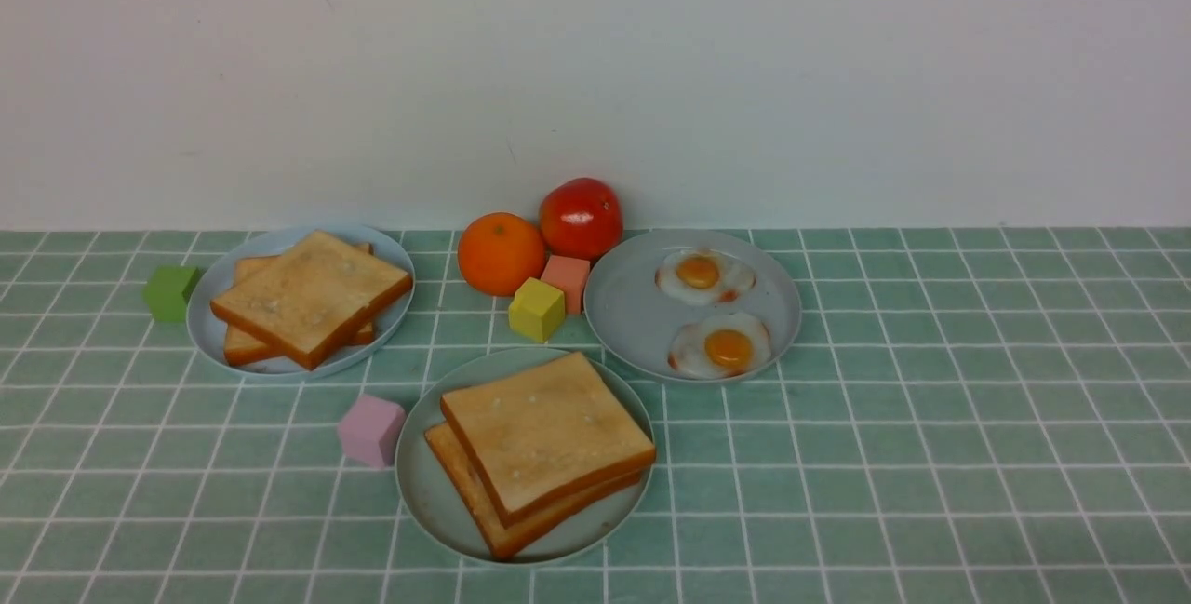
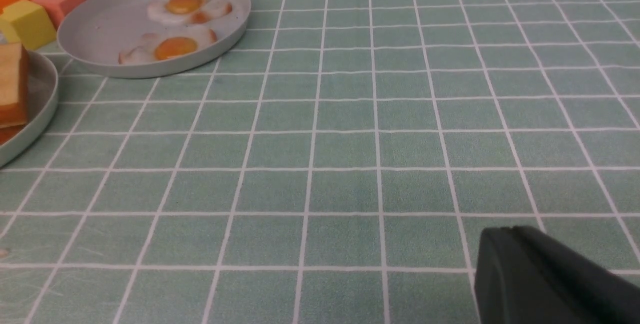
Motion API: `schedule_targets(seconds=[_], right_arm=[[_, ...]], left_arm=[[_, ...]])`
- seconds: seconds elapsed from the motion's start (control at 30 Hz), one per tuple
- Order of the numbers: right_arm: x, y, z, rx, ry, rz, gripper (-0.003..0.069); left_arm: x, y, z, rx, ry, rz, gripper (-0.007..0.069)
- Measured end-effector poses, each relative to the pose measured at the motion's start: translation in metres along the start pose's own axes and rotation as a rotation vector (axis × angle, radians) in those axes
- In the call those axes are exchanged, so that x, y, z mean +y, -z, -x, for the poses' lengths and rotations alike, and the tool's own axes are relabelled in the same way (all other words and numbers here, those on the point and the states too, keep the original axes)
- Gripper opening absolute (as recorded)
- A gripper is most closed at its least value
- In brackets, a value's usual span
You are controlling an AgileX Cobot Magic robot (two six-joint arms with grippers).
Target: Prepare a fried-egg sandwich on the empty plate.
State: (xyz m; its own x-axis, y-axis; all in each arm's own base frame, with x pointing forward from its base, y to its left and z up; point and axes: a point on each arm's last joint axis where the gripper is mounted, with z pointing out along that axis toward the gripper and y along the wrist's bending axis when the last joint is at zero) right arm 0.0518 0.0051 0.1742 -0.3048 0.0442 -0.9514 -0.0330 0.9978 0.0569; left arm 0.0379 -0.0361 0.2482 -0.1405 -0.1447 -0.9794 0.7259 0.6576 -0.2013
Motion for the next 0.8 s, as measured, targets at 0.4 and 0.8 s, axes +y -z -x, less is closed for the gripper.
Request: schedule_targets(seconds=[0.4,0.8], right_arm=[[0.0,0.0,0.0,-0.001,0.0,0.0,0.0013],[0.0,0.0,0.0,-0.002,0.0,0.0,0.0022]], left_arm=[[0.004,0.001,0.001,-0.024,-0.007,0.091,-0.0002],[0.041,0.009,-0.043,-0.095,0.019,0.692,-0.0013]])
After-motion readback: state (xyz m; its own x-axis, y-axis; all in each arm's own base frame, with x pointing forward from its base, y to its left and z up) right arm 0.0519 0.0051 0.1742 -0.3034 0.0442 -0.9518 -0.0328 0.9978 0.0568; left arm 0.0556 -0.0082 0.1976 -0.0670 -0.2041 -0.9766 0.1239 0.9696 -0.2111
